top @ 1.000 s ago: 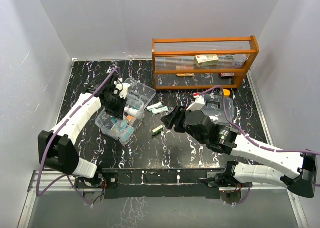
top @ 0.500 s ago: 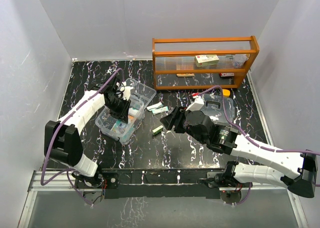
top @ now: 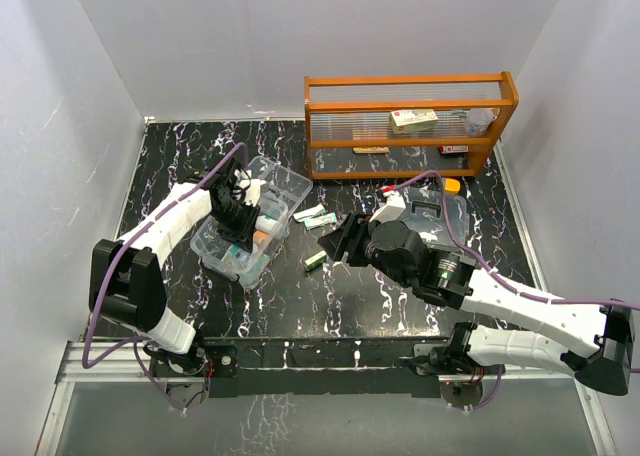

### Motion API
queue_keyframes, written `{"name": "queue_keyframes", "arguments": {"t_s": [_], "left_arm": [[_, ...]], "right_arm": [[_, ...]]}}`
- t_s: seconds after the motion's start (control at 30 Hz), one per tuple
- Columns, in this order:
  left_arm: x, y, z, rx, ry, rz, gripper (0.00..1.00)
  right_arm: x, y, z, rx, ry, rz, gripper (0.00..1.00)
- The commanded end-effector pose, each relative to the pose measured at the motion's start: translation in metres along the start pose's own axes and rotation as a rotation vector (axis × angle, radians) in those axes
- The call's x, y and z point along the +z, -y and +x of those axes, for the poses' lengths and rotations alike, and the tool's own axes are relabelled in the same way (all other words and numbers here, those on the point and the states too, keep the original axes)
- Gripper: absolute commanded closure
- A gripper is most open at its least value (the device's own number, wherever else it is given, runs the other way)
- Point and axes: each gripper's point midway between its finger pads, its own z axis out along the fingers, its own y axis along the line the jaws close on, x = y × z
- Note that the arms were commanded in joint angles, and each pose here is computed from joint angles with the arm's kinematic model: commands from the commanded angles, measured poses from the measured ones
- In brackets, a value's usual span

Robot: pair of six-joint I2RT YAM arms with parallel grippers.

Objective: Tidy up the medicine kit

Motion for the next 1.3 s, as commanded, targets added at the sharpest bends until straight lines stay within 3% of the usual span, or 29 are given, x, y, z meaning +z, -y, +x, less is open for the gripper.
{"name": "queue_keyframes", "arguments": {"t_s": [0.0, 0.17, 0.37, 0.47, 0.77, 1.13, 1.27], "left_arm": [[-0.009, -0.008, 0.003, 0.004, 0.013, -0.057, 0.87], [-0.005, -0.011, 0.004, -0.015, -0.006, -0.074, 0.79], [-0.006, -0.023, 0.003, -0.050, -0.015, -0.147, 0.50], [-0.010, -0.031, -0.001, -0.058, -0.006, -0.198, 0.43], [-0.031, -0.037, -0.021, -0.050, 0.093, -0.265, 0.41], [-0.119, 0.013, -0.058, -0.010, 0.431, -0.149, 0.34], [-0.152, 0.053, -0.071, 0.020, 0.590, 0.006, 0.34]], "right_arm": [[0.001, -0.013, -0.012, 0.026, 0.042, -0.050, 0.46], [-0.001, -0.013, -0.012, 0.037, 0.045, -0.053, 0.47], [-0.002, -0.012, -0.012, 0.039, 0.044, -0.054, 0.47], [0.000, -0.013, -0.011, 0.039, 0.039, -0.054, 0.47], [0.001, -0.013, -0.009, 0.046, 0.036, -0.051, 0.46], [0.009, 0.015, -0.004, 0.087, 0.026, 0.118, 0.46], [0.010, 0.032, -0.006, 0.124, 0.047, 0.190, 0.46]]}}
